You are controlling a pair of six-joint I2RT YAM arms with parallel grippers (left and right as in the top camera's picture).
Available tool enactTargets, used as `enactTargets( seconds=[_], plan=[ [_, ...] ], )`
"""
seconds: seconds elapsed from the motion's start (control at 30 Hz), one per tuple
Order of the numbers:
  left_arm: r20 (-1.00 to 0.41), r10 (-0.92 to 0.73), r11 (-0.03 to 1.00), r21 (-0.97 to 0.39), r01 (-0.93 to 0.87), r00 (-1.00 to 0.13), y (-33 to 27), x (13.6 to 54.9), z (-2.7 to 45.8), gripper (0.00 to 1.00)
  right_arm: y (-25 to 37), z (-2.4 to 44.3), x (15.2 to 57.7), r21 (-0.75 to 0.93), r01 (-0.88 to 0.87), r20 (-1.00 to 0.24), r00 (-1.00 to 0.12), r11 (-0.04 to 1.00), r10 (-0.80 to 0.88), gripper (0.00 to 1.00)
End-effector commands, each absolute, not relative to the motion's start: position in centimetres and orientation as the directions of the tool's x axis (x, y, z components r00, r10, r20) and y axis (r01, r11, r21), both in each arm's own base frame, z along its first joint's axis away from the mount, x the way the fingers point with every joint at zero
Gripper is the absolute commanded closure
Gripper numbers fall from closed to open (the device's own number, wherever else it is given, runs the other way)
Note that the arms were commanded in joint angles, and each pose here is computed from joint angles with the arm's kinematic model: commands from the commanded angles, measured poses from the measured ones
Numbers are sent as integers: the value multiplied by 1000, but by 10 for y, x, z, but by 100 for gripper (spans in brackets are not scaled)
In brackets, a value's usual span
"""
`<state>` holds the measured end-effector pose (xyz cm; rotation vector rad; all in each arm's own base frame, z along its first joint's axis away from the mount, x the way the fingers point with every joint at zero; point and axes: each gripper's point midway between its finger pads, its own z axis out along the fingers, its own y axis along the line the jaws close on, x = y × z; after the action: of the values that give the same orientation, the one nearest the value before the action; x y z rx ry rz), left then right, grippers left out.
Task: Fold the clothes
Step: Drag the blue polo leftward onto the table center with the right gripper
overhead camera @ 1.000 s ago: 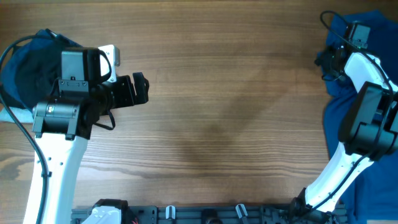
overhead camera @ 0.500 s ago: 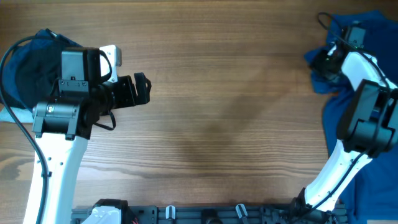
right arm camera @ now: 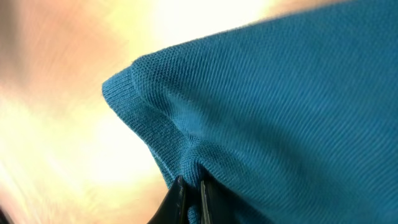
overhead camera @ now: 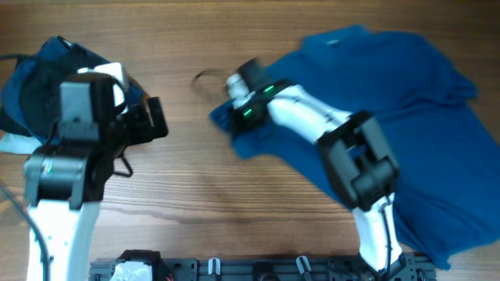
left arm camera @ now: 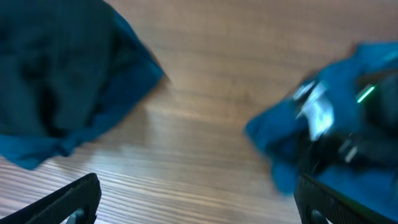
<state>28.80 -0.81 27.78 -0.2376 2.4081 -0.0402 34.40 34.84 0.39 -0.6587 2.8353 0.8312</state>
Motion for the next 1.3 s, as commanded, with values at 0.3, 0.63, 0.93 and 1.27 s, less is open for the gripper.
enactTargets(
  seconds=[0.3,0.63,0.93,1.27],
  plan=[
    [-772,-196,980,-131,-149,-604,-2,271,327,0,392,69,291,267,-730,-408,-677,629,-612,69],
    [-385,-119,964,-265,-13,-915,-71,323,205,14,196,171,393,295,-154,-421,-907,943,-16,30],
    [20,57,981,-187,52,-998,-102,335,46,39,64,152,385,242,189,-232,-941,952,246,29],
    [100,128,991,-40,125,-987,-100,330,-6,85,26,151,385,228,256,-223,-926,940,306,28]
  ],
)
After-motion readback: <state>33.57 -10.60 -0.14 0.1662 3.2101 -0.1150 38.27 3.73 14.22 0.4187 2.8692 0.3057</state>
